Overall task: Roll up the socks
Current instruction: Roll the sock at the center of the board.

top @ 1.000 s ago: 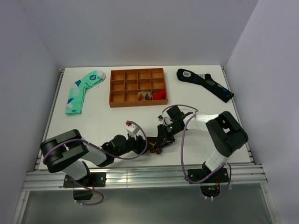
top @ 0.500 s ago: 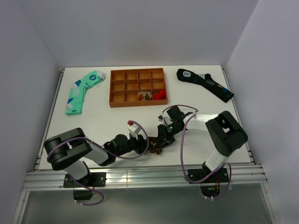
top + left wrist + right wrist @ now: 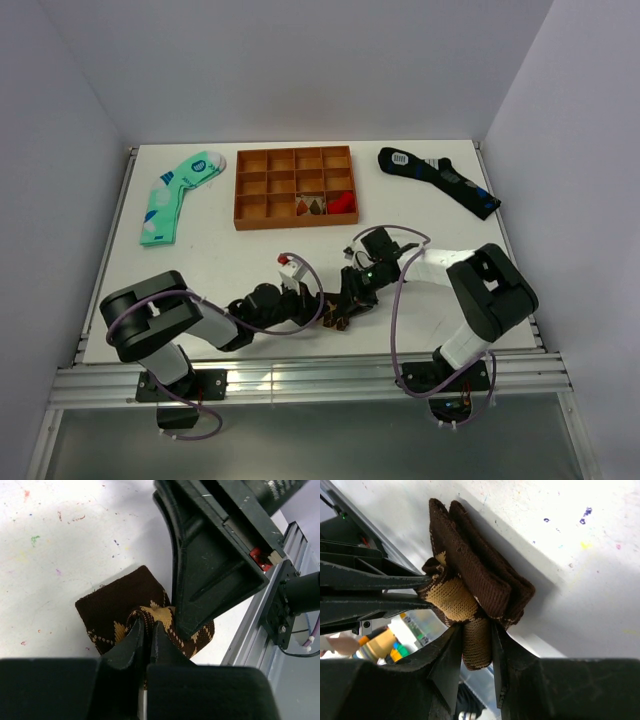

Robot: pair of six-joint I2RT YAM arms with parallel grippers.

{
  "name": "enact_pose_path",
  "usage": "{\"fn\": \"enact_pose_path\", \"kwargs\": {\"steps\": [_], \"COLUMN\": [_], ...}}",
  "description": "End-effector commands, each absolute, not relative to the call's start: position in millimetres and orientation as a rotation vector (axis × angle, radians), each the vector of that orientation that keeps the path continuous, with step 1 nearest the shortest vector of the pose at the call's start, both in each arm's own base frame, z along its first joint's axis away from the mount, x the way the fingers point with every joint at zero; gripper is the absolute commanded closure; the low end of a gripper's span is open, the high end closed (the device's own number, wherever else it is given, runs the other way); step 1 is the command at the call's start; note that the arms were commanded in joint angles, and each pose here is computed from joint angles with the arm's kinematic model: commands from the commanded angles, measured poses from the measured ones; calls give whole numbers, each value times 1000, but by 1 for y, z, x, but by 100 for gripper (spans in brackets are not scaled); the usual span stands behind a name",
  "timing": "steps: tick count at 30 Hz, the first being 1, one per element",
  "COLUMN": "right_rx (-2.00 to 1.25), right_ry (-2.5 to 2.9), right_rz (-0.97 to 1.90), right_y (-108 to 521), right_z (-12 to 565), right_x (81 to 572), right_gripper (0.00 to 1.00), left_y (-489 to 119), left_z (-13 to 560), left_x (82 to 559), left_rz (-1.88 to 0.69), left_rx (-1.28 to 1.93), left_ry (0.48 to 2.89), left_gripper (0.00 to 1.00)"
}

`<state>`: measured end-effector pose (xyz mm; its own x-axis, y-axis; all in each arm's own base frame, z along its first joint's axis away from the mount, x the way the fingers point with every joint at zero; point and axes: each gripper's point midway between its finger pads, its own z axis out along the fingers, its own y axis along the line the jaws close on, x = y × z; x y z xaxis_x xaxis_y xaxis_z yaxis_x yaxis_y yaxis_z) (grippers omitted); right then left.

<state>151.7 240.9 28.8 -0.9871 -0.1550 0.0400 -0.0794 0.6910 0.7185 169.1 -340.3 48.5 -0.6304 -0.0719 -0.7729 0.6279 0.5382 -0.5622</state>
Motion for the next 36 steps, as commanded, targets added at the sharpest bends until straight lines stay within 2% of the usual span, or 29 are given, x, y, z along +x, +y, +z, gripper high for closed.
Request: {"fn": "enact_pose_path", "kwargs": {"steps": [1,2,8,12,18,27,36], "right_rx": [185,181,175,180,192,186,187], "right_ry": [-2929,-2933,-2945,-2950,-2945,-2927,-2928], "right_rz": [-1119,-1119,-1074,-1056,-1030,-1012,-1008], "right_y": [233,232,227,225,224,224,224], "right_z": [18,17,5,4,3,-4,-5], "right_x": [162,162,160,160,160,157,159], "right_gripper": [65,65,66,67,67,68,68], "left_y": [-323,-324,-314,-311,-335,-356,-347], "left_z": [5,11,46,79,107,92,70], "left_x": [154,151,153,168,181,181,167], "left_rz": [-1053,-1083,-1113,-1076,-1052,-1108,-1164], "left_rx": [437,437,380,353,465,536,533], "left_ry": [2197,2178,2068,1961,1877,1861,1893], "left_gripper": [100,100,64,53,51,55,56]}}
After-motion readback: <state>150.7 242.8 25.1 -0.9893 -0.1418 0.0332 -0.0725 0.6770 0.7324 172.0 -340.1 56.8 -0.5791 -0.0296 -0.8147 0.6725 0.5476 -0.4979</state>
